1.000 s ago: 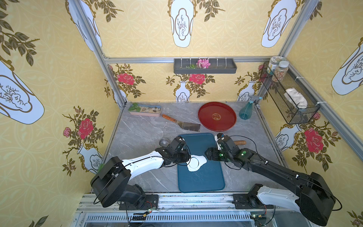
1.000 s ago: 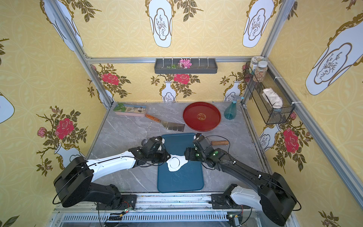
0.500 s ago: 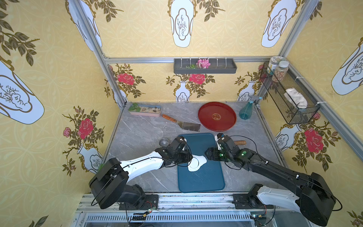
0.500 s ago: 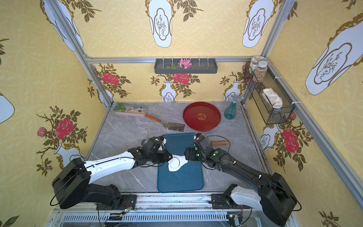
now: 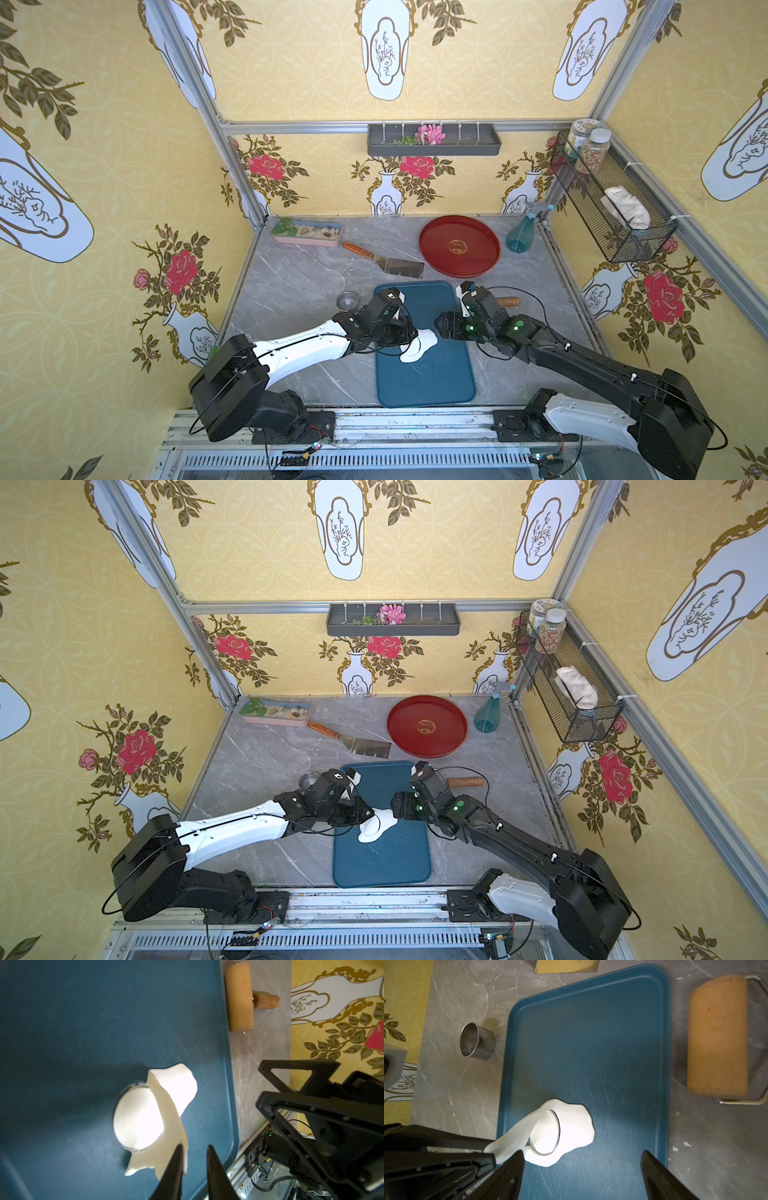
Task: Roll out the dumpling wrappers from the dough
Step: Remove the dumpling wrapper from the work surface.
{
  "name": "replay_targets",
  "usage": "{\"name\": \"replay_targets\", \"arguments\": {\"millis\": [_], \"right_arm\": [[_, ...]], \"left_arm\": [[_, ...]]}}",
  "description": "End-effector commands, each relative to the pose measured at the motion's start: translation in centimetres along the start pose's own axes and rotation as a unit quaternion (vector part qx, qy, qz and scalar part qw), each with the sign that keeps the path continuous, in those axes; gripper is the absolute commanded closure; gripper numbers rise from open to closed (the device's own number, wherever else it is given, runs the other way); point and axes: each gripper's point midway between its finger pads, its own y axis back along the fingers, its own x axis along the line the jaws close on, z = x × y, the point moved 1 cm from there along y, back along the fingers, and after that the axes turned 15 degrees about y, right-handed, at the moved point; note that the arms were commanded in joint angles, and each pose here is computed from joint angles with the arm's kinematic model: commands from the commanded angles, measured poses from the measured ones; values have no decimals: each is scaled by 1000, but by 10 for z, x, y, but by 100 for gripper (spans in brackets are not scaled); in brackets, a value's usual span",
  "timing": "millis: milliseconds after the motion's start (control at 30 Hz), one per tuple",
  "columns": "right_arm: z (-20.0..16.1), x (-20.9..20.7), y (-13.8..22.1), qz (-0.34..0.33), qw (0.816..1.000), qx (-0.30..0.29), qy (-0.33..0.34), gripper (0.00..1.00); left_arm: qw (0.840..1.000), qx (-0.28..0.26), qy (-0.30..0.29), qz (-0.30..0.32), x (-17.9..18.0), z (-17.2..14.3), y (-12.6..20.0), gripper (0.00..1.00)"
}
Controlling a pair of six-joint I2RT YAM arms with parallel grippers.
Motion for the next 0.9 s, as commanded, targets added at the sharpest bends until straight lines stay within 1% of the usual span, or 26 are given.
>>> {"name": "replay_targets", "arguments": {"millis": [0,267,700,867], "right_arm": [[2,-3,3,-9,1000,-11,1,12],[4,-10,12,-26,999,-29,-7,12],[11,-35,50,-82,991,-99,-36,11],[10,-42,60,-93,988,-118,-45,9]], "left_arm": [[1000,5,0,-7,-8,-4,-3,77],[1000,13,-14,-15,-28,-13,-9,77],[999,18,-30,-40,-62,-21,-10,77],[998,22,-34,-53,-75,-25,-9,77]]}}
